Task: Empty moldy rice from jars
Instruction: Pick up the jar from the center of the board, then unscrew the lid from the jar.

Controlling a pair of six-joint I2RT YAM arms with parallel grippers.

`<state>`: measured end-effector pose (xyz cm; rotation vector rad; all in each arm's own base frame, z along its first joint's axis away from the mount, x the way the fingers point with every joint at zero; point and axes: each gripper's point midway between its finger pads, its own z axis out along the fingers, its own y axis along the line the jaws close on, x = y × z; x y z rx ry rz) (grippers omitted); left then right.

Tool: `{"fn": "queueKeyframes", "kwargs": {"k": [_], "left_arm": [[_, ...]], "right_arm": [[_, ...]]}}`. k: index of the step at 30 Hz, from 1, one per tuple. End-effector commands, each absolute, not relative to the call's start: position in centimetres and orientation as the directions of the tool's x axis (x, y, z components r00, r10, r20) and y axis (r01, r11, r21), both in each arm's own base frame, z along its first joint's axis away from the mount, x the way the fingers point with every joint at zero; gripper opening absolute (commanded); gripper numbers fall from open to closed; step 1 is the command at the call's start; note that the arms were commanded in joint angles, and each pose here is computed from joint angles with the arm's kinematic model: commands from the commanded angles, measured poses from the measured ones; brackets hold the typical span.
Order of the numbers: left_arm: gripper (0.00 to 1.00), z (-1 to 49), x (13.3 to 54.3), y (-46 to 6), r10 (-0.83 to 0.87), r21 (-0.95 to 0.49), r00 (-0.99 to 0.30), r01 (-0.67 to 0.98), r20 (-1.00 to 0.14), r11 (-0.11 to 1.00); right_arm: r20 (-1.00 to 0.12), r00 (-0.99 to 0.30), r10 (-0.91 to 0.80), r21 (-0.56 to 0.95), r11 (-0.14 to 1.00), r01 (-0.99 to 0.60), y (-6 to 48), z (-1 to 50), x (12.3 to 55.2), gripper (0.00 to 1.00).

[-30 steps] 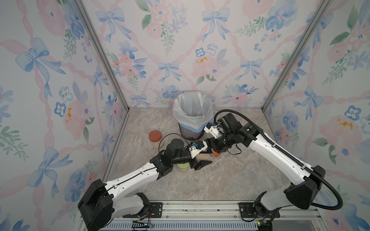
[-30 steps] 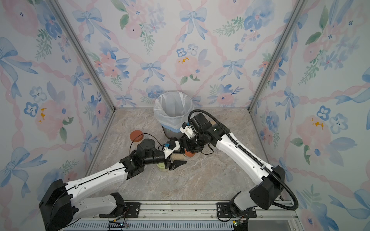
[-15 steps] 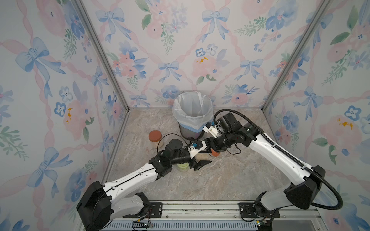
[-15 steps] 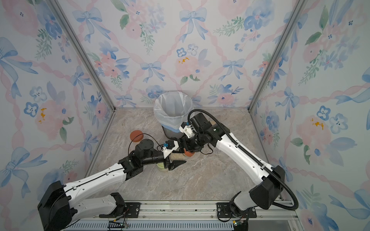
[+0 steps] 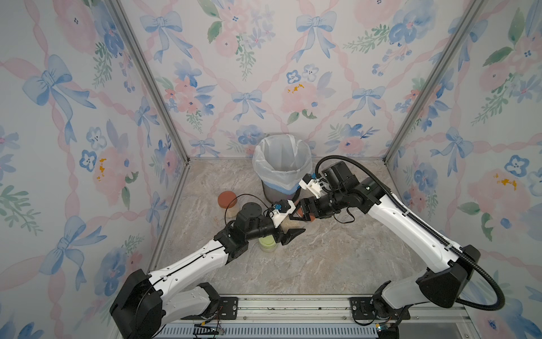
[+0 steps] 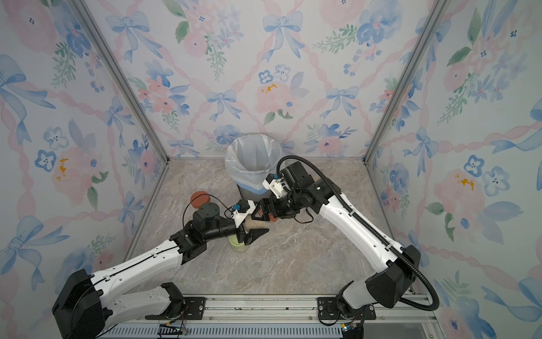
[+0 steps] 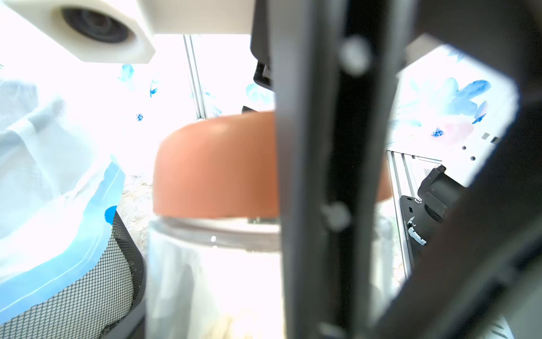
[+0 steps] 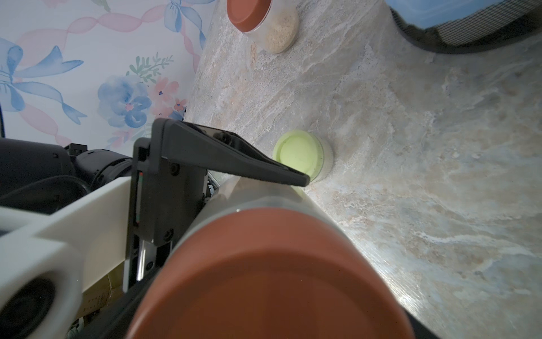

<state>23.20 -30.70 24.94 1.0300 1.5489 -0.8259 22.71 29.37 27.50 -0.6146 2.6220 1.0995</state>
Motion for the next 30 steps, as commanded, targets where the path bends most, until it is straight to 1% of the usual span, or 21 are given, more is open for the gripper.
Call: {"fn": "queueKeyframes", "kwargs": {"k": [1,11,17,24,30], "left_arm": [[0.0,29.0,23.8,-30.1,0.084,0.043,0.008,0.905,-0.996,0.423],[0.0,29.9,25.4,-29.1,0.05,0.025,0.002,0.878,-0.999,0.478],[0.0,30.6,27.1,-28.3,0.01,-0.028,-0.04,0.846,-0.999,0.532],[0.0,31.5,28.1,-28.2,-0.028,-0.07,-0.065,0.824,-0.997,0.562],[0.0,32.2,28.7,-28.2,-0.057,-0.1,-0.082,0.808,-0.995,0.581]], "right_arm": [[-0.398,-0.871,-0.288,0.625,0.609,-0.488,28.7,29.3,22.3,0.97],[-0.427,-0.865,-0.262,0.639,0.59,-0.494,28.6,30.2,22.2,0.97],[-0.455,-0.863,-0.219,0.632,0.603,-0.486,28.2,30.6,22.5,0.97],[-0.54,-0.839,-0.06,0.627,0.637,-0.449,27.8,31.9,24.6,0.97],[-0.638,-0.769,0.04,0.569,0.697,-0.436,27.9,34.0,25.9,0.97]]}}
